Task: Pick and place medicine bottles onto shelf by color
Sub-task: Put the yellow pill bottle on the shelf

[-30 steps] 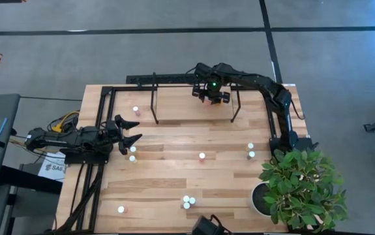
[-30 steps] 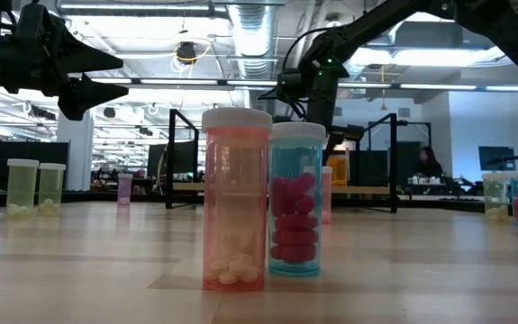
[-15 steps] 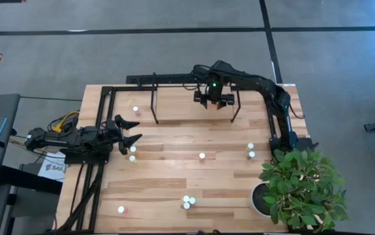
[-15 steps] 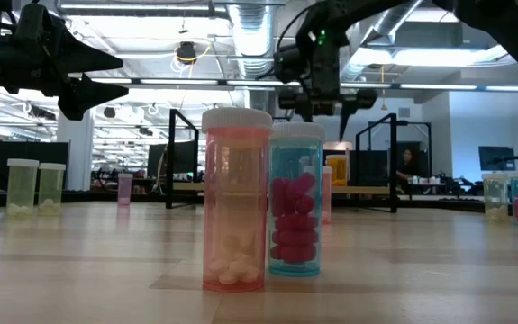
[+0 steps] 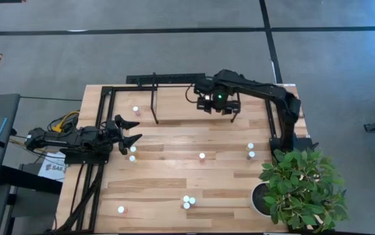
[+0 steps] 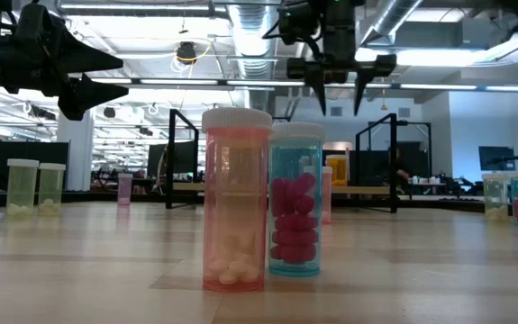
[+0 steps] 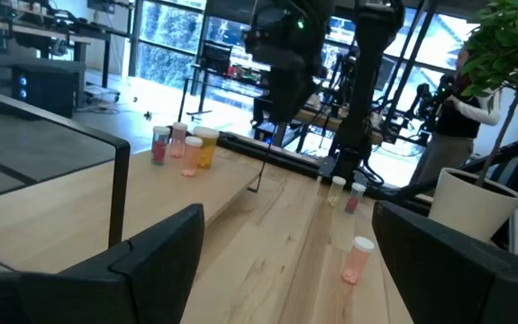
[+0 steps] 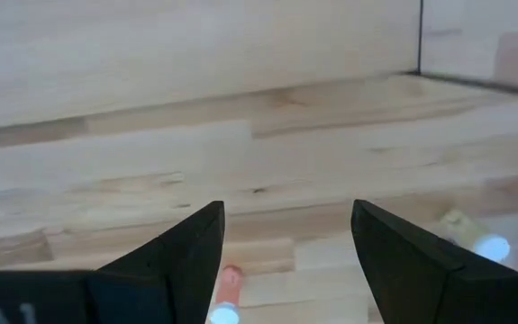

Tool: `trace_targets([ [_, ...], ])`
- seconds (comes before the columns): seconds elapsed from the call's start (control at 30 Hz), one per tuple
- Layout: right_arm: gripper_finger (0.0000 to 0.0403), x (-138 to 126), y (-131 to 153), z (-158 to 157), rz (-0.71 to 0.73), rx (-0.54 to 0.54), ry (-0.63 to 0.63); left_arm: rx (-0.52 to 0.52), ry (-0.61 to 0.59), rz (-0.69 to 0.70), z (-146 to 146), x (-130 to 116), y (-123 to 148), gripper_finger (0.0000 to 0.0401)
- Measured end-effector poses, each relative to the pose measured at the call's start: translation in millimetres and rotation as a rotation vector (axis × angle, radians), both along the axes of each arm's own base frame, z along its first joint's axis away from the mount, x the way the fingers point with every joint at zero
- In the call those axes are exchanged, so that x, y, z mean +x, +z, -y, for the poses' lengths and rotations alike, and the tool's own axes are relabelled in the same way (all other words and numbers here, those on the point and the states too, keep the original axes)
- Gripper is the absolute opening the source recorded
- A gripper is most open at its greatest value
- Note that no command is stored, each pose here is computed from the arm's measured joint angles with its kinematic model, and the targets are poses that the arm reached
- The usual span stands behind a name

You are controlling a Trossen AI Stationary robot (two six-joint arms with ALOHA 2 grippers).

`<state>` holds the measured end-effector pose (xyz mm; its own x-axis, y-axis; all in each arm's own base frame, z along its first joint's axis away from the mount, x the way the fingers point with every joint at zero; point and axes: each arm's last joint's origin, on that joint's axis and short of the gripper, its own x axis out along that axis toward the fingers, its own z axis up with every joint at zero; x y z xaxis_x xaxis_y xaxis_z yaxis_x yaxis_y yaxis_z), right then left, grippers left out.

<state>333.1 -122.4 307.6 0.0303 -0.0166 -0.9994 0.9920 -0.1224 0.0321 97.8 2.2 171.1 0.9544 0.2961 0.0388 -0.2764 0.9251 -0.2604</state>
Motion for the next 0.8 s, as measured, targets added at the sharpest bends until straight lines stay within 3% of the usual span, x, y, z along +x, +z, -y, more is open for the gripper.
trace_targets([
  [0.17, 0.0265, -27.6, -15.1, -18.9, 0.058, 0.034, -0.087, 0.000, 0.000, 0.000, 0.0, 0.0, -0.1, 0.0311],
  [0.4, 0.0265, -90.1, -35.7, -49.4, 0.116, 0.041, -0.225, 0.000, 0.000, 0.000, 0.0, 0.0, 0.0, 0.0311],
  [0.8, 0.0265, -150.0, -61.2, -83.1, 0.061, 0.063, -0.123, 0.000, 0.000, 0.000, 0.0, 0.0, 0.0, 0.0311],
])
